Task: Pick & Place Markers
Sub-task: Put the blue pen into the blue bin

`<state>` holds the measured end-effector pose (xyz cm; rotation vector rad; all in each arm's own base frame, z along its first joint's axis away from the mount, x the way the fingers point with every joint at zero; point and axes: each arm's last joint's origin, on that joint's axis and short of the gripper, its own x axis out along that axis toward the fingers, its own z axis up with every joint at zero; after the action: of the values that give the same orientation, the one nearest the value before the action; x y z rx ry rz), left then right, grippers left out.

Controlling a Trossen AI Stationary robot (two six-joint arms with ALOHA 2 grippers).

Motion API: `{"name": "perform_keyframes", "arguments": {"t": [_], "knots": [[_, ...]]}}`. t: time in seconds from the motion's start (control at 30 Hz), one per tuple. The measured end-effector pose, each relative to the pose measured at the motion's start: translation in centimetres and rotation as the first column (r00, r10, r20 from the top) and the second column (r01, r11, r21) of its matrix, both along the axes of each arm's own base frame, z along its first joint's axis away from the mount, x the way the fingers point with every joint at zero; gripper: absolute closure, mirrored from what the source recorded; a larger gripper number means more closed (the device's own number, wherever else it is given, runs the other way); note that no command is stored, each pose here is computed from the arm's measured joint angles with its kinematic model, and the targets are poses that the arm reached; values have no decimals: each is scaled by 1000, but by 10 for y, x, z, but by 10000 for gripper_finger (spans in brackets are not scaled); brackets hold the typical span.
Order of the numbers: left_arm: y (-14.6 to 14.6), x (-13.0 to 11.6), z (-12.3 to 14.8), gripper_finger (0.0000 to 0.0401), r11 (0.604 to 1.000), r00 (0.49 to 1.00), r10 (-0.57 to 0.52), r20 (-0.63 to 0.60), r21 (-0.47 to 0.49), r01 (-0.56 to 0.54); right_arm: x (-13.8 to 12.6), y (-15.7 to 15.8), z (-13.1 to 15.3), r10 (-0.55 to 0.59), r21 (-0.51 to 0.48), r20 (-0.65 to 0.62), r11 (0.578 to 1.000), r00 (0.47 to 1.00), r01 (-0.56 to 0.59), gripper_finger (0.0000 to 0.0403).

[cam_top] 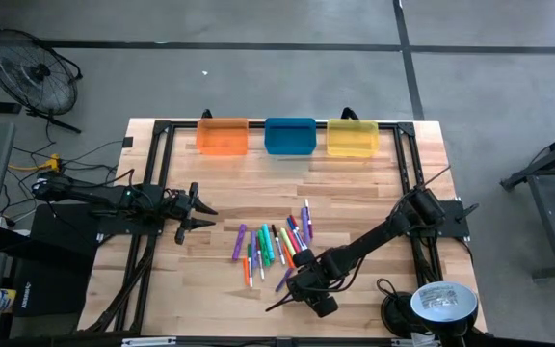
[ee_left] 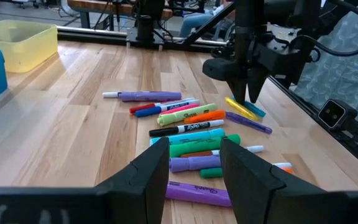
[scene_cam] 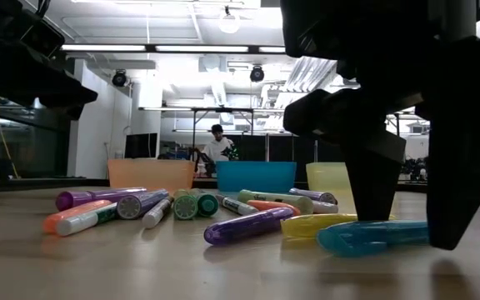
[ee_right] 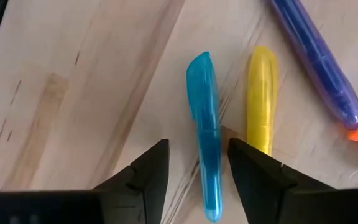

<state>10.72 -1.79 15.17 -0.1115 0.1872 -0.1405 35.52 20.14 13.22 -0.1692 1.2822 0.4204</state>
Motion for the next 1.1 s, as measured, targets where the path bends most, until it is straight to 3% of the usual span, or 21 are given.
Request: {"name": "perform_keyframes", "arguments": {"t": [0.27, 0.63, 0.93, 1.1], "knots": [[0, 0, 0, 261, 1000, 1000, 0, 0, 0, 0, 0, 0, -15, -4, -33, -44, 999, 999, 2, 266], [0, 0, 0, 261, 1000, 1000, 0, 0, 0, 0, -4, 3, -19, -38, -147, -8, 988, 999, 37, 309], [0, 0, 0, 261, 1000, 1000, 0, 0, 0, 0, -8, 9, -20, -26, -160, -3, 987, 1000, 26, 329], [0, 0, 0, 261, 1000, 1000, 0, 0, 0, 0, -8, 9, -20, -68, -149, -7, 987, 998, 67, 361]]}}
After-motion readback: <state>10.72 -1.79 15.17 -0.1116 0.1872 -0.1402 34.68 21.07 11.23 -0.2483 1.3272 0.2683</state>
